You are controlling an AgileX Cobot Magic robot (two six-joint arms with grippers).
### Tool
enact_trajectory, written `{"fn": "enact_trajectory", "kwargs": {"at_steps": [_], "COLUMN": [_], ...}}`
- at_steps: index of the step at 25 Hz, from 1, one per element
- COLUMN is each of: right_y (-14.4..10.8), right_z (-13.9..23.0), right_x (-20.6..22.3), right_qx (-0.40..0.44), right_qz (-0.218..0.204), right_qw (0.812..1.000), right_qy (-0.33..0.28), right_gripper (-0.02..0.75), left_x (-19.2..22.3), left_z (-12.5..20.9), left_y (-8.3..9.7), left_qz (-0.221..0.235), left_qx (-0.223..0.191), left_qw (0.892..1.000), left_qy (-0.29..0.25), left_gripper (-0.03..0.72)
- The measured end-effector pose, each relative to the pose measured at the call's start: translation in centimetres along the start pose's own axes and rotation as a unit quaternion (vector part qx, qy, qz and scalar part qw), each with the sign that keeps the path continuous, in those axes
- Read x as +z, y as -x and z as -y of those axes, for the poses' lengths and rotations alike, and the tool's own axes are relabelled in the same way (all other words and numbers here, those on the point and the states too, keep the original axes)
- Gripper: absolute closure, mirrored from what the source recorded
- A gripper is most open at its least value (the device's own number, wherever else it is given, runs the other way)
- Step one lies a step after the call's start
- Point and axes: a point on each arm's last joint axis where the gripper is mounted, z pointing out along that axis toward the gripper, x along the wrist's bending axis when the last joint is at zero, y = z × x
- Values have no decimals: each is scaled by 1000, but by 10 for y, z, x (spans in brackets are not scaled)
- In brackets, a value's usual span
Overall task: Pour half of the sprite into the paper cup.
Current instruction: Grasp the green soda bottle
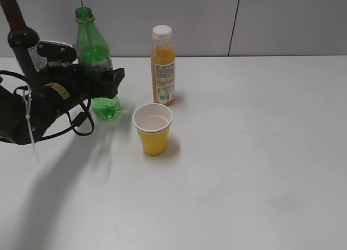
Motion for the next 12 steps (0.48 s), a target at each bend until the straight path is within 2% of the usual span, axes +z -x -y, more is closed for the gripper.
{"fn": "enact_trajectory", "kwargs": {"at_steps": [3, 10, 12], "right_y": [0, 0, 0], "right_z": [0, 0, 0], "right_x": [0, 0, 0], "right_qx": [0, 0, 0], "right_qz": [0, 0, 0], "right_qw": [1000, 1000, 1000], "right_qy": [0, 0, 0], "right_gripper": [146, 146, 146], "left_x": [2, 4, 4], "left_z": [-1, 0, 0], "left_y": [0, 0, 0], "left_qz": [0, 1, 1], "left_qx": [0, -1, -1], "left_qw": [1000, 1000, 1000], "left_qy": [6, 12, 13], "left_gripper": [22, 193, 212]}}
